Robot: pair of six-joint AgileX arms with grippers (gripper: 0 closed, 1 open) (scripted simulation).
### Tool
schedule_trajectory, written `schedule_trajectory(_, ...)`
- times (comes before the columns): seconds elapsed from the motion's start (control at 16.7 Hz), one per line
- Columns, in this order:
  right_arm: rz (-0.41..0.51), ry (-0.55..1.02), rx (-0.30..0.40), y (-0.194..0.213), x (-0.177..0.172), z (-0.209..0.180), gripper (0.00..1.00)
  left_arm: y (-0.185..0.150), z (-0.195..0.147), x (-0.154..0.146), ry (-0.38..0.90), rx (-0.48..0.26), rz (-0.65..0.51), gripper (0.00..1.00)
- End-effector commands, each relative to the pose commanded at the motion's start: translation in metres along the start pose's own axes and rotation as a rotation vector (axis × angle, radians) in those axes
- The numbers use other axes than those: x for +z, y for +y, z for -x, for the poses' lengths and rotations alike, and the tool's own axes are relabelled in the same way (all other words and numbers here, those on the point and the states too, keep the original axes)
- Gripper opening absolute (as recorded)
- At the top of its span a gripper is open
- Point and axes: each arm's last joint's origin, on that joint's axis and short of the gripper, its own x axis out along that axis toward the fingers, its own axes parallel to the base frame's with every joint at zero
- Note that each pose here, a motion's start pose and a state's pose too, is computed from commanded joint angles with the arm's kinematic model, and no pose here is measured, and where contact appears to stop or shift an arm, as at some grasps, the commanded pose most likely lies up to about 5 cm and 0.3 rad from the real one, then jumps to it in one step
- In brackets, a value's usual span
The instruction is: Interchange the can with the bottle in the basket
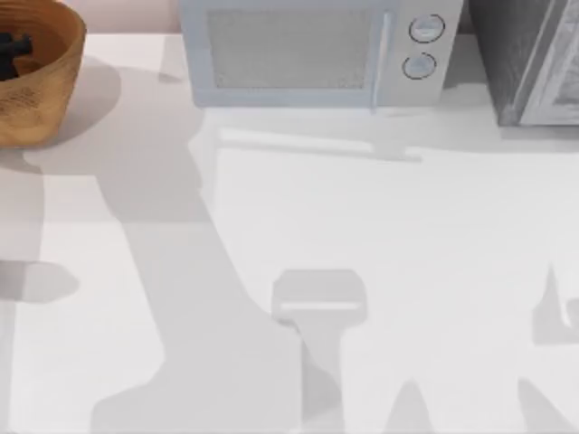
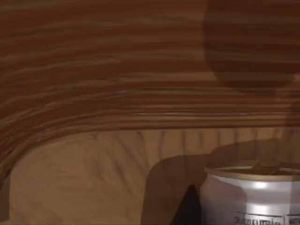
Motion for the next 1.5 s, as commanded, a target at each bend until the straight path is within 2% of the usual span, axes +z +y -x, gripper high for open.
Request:
schedule_trajectory(0.18, 0.0, 0.0, 0.0, 0.0, 0.0, 0.0, 1.0, -0.001, 0.006, -0.001, -0.002, 0.01, 0.01, 0.0)
schedule_trajectory(0.36, 0.0, 0.0, 0.0, 0.0, 0.0, 0.0, 1.0, -0.012, 0.034, -0.002, -0.038, 0.043, 0.02, 0.0)
schedule_trajectory(0.54, 0.0, 0.0, 0.0, 0.0, 0.0, 0.0, 1.0, -0.037, 0.086, -0.008, -0.139, 0.085, 0.002, 0.0)
schedule_trajectory(0.72, 0.0, 0.0, 0.0, 0.0, 0.0, 0.0, 1.0, -0.073, 0.153, -0.031, -0.291, 0.124, -0.035, 0.0)
schedule_trajectory(0.96, 0.0, 0.0, 0.0, 0.0, 0.0, 0.0, 1.0, -0.119, 0.235, -0.103, -0.524, 0.16, -0.09, 0.0)
schedule_trajectory(1.14, 0.0, 0.0, 0.0, 0.0, 0.0, 0.0, 1.0, -0.141, 0.267, -0.179, -0.692, 0.174, -0.123, 0.0)
schedule_trajectory(1.32, 0.0, 0.0, 0.0, 0.0, 0.0, 0.0, 1.0, -0.149, 0.267, -0.256, -0.841, 0.179, -0.148, 0.0)
schedule_trajectory(1.5, 0.0, 0.0, 0.0, 0.0, 0.0, 0.0, 1.0, -0.146, 0.243, -0.318, -0.965, 0.179, -0.165, 0.0)
